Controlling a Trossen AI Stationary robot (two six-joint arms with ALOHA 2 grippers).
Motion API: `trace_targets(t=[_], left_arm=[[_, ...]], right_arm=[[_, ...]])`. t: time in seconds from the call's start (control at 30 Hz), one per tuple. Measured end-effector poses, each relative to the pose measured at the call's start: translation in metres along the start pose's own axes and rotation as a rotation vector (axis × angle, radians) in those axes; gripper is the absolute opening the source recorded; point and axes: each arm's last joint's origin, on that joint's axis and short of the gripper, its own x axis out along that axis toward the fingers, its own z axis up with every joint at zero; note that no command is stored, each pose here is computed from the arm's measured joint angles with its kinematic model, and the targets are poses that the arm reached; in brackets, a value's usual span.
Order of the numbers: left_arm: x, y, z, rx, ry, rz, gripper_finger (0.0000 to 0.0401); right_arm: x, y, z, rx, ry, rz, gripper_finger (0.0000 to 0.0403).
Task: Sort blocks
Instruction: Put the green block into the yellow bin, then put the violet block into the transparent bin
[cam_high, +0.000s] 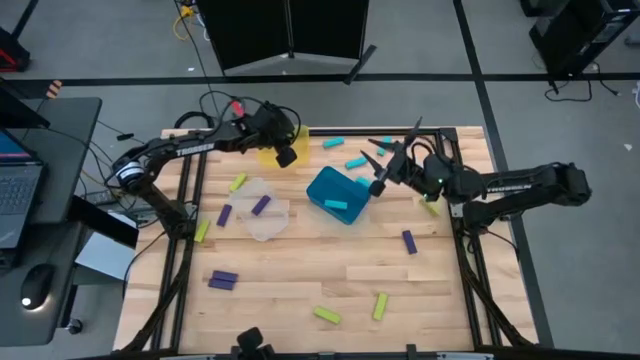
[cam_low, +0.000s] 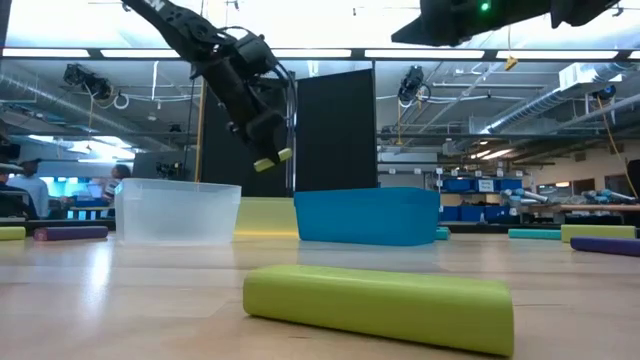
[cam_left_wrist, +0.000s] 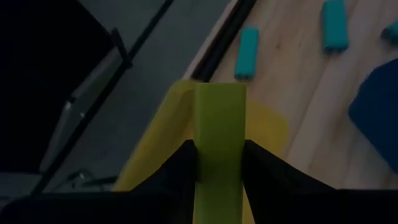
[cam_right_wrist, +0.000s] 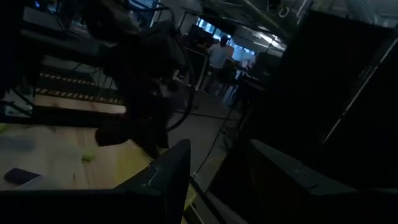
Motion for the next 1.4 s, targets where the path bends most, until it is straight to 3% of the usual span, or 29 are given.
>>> trace_targets(t=[0.27, 0.8, 1.4], left_arm=[[0.011, 0.0, -0.008, -0.016, 0.075, 0.007, 0.0111], [0.02, 0.039, -0.018, -0.055, 0.086, 0.062, 0.0116], [0.02, 0.04, -0.014, -0.038, 0.04, 0.047, 0.0196]], right_arm=[[0.007, -0.012, -0.006, 0.052, 0.005, -0.006, 0.0173], [0.006, -0.009, -0.004, 0.111, 0.0, 0.015, 0.0173], [0.004, -0.006, -0.012, 0.127, 0.082, 0.043, 0.0173]])
